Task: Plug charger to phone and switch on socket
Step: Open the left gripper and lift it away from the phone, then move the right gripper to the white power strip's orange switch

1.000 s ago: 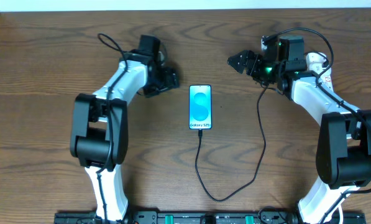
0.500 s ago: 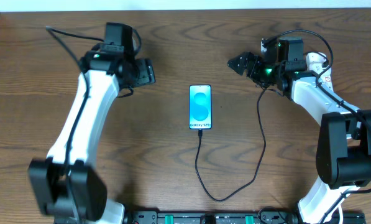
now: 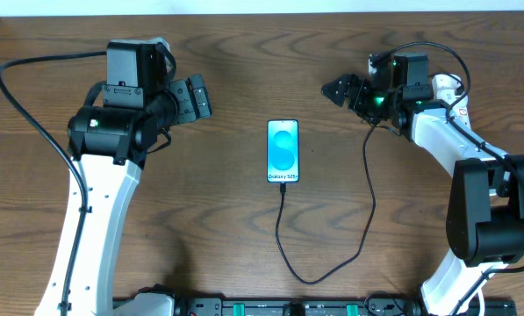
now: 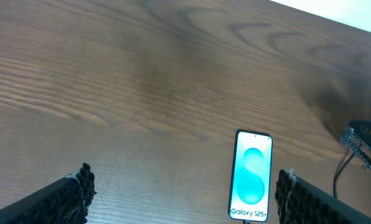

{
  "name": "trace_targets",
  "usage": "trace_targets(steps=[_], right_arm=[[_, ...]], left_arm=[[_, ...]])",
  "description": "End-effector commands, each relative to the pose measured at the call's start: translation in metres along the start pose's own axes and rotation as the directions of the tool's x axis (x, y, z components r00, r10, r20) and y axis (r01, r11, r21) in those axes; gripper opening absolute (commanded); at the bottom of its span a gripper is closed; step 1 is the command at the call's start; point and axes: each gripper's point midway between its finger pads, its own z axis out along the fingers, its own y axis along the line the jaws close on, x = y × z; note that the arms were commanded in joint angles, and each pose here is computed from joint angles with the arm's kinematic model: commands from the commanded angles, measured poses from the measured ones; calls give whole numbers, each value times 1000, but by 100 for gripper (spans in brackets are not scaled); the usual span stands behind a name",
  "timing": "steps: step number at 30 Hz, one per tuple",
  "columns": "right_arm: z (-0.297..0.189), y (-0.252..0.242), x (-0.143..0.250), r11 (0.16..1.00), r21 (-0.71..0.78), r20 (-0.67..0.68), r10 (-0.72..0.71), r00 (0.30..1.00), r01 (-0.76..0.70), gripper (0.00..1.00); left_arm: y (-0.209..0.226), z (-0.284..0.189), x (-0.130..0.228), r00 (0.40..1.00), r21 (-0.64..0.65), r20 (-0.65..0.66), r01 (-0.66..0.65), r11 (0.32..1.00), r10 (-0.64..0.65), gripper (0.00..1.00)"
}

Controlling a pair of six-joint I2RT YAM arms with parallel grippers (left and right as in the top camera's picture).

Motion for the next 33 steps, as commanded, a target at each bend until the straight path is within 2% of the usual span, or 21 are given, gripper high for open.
trace_targets(steps=[1, 5, 8, 9, 11, 14, 18, 23, 25, 29, 33], right_arm=[[-16, 27, -11, 995, -44, 33, -92, 995, 93, 99], [-49, 59, -28, 977, -18, 102, -211, 972, 214, 99], [-107, 76, -57, 928, 208, 213, -352, 911, 310, 99], [-139, 73, -69, 889, 357, 253, -389, 886, 289, 99], [-173, 64, -81, 829, 512, 296, -416, 860, 225, 99], [-236, 43, -98, 680, 732, 372, -462, 805, 52, 99], [-282, 12, -107, 528, 841, 412, -485, 771, -117, 99], [-304, -50, -116, 455, 861, 427, -403, 810, -227, 99], [-304, -78, -118, 479, 844, 433, -339, 836, -243, 99], [-289, -124, -117, 601, 765, 419, -187, 889, -234, 99], [-258, -159, -109, 720, 675, 317, -89, 944, -159, 99]], left_arm=[[5, 0, -1, 1000, -18, 1, -8, 1000, 8, 94], [5, 0, -1, 1000, -18, 1, -8, 1000, 8, 94], [5, 0, -1, 1000, -18, 1, -8, 1000, 8, 95], [5, 0, -1, 1000, -18, 1, -8, 1000, 8, 95], [5, 0, -1, 1000, -18, 1, -8, 1000, 8, 95], [5, 0, -1, 1000, -18, 1, -8, 1000, 8, 95], [5, 0, -1, 1000, -18, 1, -8, 1000, 8, 95], [5, 0, -1, 1000, -18, 1, -8, 1000, 8, 95], [5, 0, -1, 1000, -18, 1, -8, 1000, 8, 95], [5, 0, -1, 1000, -18, 1, -8, 1000, 8, 95], [5, 0, -1, 1000, -18, 1, -8, 1000, 8, 95]])
